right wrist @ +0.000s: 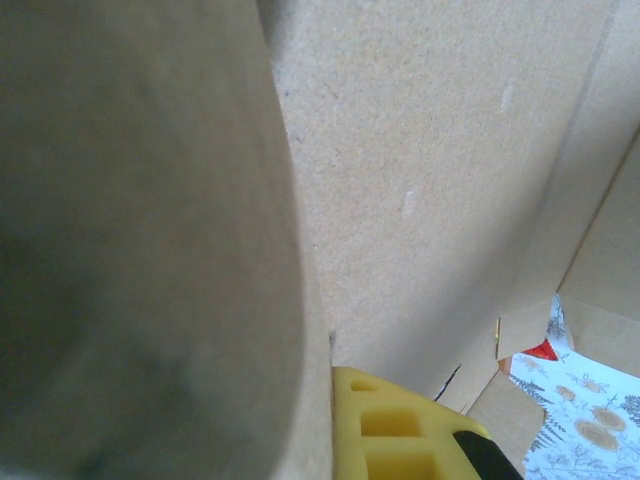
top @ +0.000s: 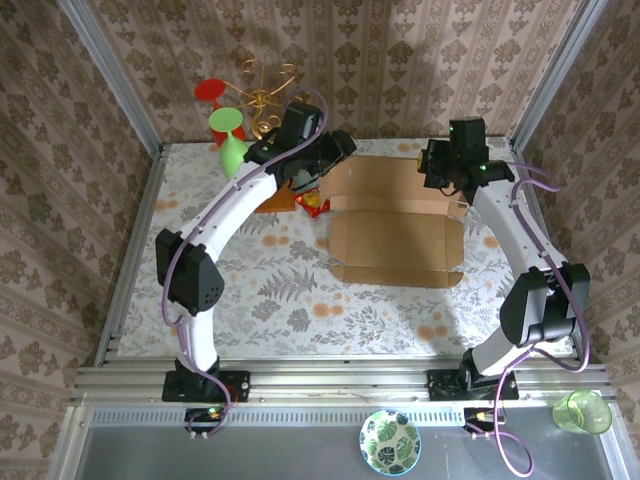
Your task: Fold the paper box
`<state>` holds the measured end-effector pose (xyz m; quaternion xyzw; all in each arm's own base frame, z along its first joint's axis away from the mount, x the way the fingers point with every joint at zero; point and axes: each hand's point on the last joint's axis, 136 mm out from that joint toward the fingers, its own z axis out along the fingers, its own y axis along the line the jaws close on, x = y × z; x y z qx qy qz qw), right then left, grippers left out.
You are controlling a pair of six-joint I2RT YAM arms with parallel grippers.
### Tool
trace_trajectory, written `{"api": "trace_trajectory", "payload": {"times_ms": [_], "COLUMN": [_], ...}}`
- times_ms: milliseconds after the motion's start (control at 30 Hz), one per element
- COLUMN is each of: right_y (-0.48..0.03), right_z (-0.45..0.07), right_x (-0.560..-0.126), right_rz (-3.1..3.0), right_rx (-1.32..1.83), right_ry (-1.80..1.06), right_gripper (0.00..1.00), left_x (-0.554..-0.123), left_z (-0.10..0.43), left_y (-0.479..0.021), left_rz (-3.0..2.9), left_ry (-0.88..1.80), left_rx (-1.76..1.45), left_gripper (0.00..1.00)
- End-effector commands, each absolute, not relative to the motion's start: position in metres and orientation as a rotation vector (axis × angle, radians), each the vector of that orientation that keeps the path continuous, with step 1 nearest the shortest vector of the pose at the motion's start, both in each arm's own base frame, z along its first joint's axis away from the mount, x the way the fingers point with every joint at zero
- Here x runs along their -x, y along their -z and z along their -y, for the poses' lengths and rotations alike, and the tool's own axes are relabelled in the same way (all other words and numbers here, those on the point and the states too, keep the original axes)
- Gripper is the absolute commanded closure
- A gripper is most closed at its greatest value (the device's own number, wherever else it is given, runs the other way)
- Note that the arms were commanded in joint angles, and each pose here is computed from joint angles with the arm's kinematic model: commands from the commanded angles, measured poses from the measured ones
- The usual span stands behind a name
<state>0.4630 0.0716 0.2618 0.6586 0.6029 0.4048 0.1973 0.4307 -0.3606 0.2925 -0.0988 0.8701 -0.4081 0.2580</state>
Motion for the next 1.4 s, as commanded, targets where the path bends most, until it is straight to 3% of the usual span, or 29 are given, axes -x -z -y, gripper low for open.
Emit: {"api": "trace_trajectory", "payload": {"times_ms": [0, 233, 767, 933, 1067, 1167, 1300, 1367], "right_y": [-0.276, -0.271, -0.27, -0.27, -0.269, -0.27, -0.278, -0.284], "right_z": [-0.081, -0.088, -0.086, -0.078, -0.071, -0.069, -0.067, -0.064], "right_x": [-0.459, -0.454, -0.452, -0.451, -0.445, -0.441, -0.434, -0.43], "right_rz": [-1.686, -1.702, -1.647, -1.635, -1.66, -1.657, -1.655, -1.654], "right_rx": [-1.803, -1.798, -1.717, -1.678, -1.695, -1.718, -1.751, -1.757], "right_ry": [-1.201, -1.206, -1.235, -1.234, -1.22, -1.236, -1.264, -1.268], "right_gripper": [1.0, 1.0, 1.0, 1.0, 1.0, 1.0, 1.0, 1.0], "left_x": [-0.427, -0.425, -0.407, -0.405, -0.396, -0.379, -0.36, -0.358], "left_z": [0.365, 0.381, 0.371, 0.336, 0.278, 0.243, 0.223, 0.227], "left_y": [-0.299, -0.293, -0.282, -0.312, -0.304, -0.263, -0.198, -0.18], "left_rz": [-2.361, -2.379, -2.417, -2.301, -2.304, -2.355, -2.383, -2.364], "left_ry": [1.123, 1.177, 1.255, 1.185, 0.967, 0.905, 0.984, 1.032], "left_rx": [0.232, 0.235, 0.493, 0.495, 0.425, 0.427, 0.502, 0.494], "left_gripper": [0.49, 0.5, 0.66, 0.5, 0.48, 0.55, 0.8, 0.86]}}
